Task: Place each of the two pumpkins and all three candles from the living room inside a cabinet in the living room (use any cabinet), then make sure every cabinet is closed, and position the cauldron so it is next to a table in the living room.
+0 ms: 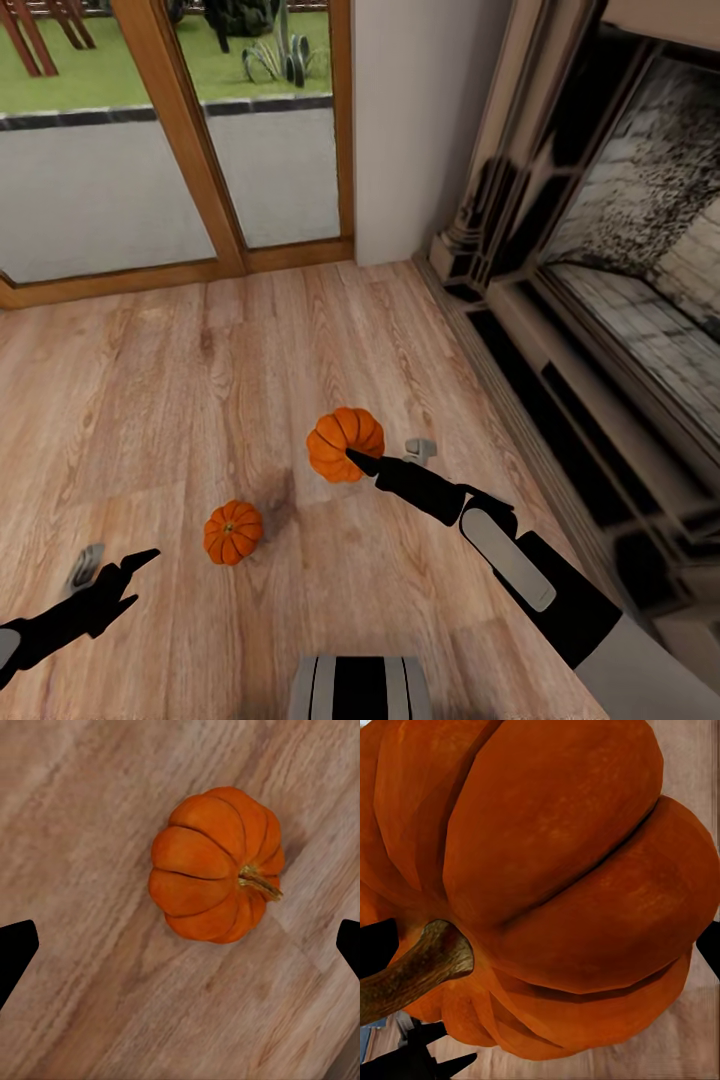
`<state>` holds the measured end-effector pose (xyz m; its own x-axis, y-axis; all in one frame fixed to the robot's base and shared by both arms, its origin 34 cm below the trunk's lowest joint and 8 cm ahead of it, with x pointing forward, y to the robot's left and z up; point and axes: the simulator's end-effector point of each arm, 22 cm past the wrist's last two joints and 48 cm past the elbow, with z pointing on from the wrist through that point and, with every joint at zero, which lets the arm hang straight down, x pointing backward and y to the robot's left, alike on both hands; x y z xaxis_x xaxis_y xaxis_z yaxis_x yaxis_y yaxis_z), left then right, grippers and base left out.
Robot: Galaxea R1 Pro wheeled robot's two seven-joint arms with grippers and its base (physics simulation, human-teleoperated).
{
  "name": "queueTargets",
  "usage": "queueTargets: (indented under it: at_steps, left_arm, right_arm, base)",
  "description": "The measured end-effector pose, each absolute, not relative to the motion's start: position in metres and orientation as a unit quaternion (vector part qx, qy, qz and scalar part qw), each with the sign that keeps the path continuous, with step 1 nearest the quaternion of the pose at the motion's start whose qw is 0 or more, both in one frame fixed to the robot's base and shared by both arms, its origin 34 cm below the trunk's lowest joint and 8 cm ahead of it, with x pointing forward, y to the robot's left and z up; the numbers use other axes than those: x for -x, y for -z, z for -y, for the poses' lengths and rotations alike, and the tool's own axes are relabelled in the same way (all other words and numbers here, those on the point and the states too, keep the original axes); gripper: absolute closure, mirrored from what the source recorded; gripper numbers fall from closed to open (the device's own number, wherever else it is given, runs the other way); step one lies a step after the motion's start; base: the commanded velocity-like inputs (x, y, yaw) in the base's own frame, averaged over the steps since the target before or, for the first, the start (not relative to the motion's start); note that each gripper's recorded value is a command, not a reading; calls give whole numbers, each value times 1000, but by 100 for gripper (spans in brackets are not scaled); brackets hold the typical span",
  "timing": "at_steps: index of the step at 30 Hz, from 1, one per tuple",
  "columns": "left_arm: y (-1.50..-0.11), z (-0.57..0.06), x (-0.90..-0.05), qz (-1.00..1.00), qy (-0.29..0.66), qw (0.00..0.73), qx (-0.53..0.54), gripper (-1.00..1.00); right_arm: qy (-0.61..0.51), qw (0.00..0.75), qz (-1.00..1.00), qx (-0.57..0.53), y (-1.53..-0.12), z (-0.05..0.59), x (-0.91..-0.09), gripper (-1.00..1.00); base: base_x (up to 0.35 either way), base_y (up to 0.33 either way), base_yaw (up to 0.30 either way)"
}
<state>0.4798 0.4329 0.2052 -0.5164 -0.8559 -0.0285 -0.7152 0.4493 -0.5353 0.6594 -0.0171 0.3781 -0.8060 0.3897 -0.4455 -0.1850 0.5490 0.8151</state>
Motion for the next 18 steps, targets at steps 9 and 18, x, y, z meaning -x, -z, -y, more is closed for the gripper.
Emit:
queueTargets:
  at_steps: [9,18]
  left_arm:
    - [-193,-432,-474,-842,230,139,468,-100]
    - [-184,-428,-473,-846,228,133,463,-100]
  right_arm:
    - [-519,331,-787,-43,-432,-4,-662,100]
    - [-532,326,-780,-35,-433,-11,-657,100]
  base:
    - [0,0,0]
    - [0,0,0]
